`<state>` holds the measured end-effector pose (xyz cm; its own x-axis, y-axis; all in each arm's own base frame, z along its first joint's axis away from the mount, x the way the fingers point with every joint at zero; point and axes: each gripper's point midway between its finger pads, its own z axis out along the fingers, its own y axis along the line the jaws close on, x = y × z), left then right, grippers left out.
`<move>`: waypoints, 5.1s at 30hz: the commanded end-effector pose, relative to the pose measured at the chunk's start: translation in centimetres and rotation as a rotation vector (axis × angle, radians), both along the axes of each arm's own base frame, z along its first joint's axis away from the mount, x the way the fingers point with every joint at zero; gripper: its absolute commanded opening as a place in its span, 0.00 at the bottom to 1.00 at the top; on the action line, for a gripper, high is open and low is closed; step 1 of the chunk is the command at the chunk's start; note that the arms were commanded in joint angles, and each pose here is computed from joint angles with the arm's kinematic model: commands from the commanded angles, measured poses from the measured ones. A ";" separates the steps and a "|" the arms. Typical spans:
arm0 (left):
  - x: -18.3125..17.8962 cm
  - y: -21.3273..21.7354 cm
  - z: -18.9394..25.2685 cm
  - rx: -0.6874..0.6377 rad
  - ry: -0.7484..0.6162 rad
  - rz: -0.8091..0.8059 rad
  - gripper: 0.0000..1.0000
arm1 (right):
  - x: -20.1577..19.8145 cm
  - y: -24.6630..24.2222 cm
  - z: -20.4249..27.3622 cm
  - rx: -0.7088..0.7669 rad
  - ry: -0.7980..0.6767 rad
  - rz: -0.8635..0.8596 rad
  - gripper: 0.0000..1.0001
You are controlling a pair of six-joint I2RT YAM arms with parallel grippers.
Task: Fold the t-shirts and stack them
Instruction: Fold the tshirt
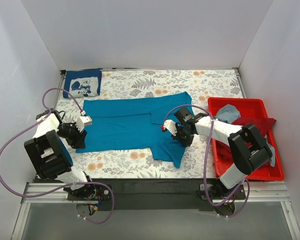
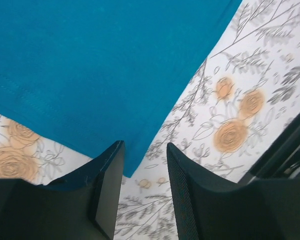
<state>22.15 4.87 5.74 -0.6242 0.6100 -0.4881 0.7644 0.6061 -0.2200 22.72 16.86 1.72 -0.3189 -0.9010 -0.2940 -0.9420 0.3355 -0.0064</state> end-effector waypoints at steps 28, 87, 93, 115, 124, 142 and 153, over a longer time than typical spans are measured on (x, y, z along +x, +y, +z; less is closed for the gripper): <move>-3.6 1.2 -4.5 0.144 -0.041 -0.297 0.00 | -3.3 -1.7 0.5 -0.017 0.053 0.044 0.01; 14.1 3.2 1.4 -0.109 -0.181 0.077 0.00 | 15.3 -0.9 7.6 0.015 -0.133 0.045 0.01; 14.6 3.7 0.7 -0.092 -0.175 0.091 0.00 | 16.3 -1.1 6.9 0.002 -0.128 0.036 0.01; 16.5 3.7 -1.3 -0.095 -0.104 0.234 0.33 | 19.2 -1.2 5.8 -0.008 -0.116 -0.092 0.11; 13.8 4.3 2.6 -0.177 -0.061 0.460 0.42 | 16.2 -3.4 8.8 0.134 0.001 -0.270 0.35; 9.6 2.9 -2.4 -0.190 0.152 0.722 0.55 | 12.3 -6.1 2.2 0.107 0.175 -0.394 0.40; 9.6 2.5 -4.0 -0.222 0.203 0.749 0.21 | 11.9 -6.3 1.4 0.097 0.194 -0.389 0.12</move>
<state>31.63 7.11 2.31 -0.9181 -0.1045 -0.3822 0.1091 0.8607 -0.4973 34.35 10.43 2.76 -0.6887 -0.6780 -0.2569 -0.7246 0.6559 0.2116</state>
